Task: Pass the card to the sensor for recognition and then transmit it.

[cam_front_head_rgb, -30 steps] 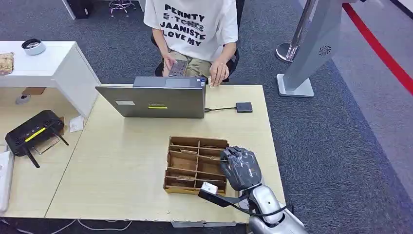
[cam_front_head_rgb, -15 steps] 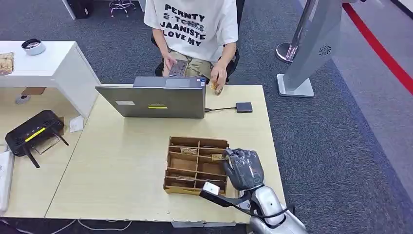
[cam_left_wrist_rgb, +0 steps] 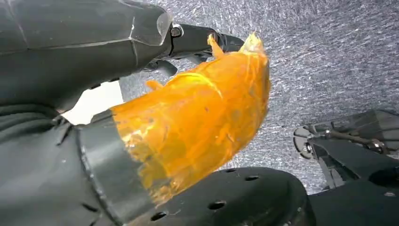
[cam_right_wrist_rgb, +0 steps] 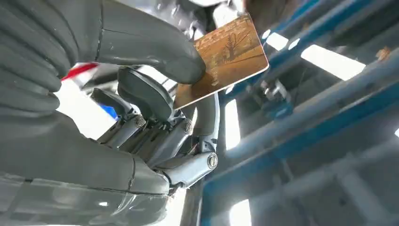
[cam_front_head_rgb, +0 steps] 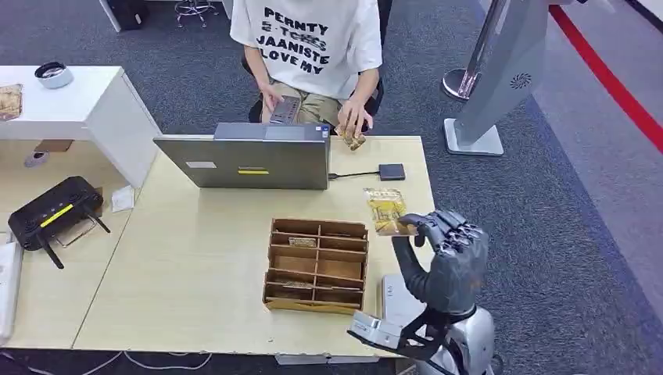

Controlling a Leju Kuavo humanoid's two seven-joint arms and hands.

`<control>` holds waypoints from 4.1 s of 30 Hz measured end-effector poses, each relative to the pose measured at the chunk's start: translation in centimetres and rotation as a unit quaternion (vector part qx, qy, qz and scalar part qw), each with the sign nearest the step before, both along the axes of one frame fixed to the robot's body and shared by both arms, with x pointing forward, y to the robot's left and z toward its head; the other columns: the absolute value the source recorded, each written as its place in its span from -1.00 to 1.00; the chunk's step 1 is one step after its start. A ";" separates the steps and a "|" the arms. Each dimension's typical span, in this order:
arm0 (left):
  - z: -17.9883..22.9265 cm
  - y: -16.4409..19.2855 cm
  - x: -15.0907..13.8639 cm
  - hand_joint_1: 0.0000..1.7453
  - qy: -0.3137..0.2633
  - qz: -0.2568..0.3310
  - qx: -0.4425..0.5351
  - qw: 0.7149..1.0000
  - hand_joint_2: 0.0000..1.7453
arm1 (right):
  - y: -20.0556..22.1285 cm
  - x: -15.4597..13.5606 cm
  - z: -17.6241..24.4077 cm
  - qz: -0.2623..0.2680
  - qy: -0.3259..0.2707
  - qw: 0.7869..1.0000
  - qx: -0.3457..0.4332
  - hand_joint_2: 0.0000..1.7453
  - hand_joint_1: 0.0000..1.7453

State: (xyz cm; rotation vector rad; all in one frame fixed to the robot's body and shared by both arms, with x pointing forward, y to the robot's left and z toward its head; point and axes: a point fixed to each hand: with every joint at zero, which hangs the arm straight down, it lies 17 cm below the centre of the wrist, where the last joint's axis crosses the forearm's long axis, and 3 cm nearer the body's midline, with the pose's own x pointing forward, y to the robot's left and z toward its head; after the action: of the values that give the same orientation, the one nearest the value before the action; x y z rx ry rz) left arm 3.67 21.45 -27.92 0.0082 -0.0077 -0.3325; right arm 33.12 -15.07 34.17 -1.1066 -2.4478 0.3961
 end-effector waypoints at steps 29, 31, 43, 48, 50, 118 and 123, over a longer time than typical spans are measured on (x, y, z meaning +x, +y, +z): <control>0.0 1.3 0.9 -1.00 -0.011 -0.043 0.006 0.999 -1.00 | 1.6 7.6 4.4 -0.085 -0.001 0.996 -0.040 1.00 1.00; 0.0 1.1 1.1 -1.00 -0.014 -0.056 0.006 0.998 -1.00 | 3.0 9.4 4.4 -0.088 0.004 0.994 -0.065 1.00 1.00; 0.1 0.7 2.1 -1.00 -0.023 -0.095 0.004 0.995 -1.00 | 7.6 16.8 2.2 -0.108 0.030 0.974 -0.196 1.00 1.00; 0.2 0.7 2.1 -1.00 -0.023 -0.103 0.004 0.994 -1.00 | 8.0 18.9 0.8 -0.116 0.050 0.966 -0.226 1.00 -1.00; 0.2 0.7 2.2 -1.00 -0.023 -0.103 0.004 0.994 -1.00 | 8.0 19.5 0.1 -0.118 0.059 0.963 -0.236 -1.00 -1.00; 0.1 -0.3 0.5 -1.00 -0.003 -0.011 -0.007 1.000 -1.00 | 11.2 -12.9 -5.5 0.822 0.301 0.435 0.210 -1.00 1.00; 0.1 -0.3 0.5 -1.00 -0.002 -0.011 -0.007 1.000 -1.00 | 11.2 -13.1 -5.6 0.824 0.302 0.431 0.209 -1.00 1.00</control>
State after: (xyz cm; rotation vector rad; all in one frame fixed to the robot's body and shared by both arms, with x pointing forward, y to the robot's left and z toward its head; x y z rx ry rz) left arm 4.13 21.20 -27.83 -0.0049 -0.0136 -0.3554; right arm 20.01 -3.84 28.60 1.6853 -1.7691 0.4500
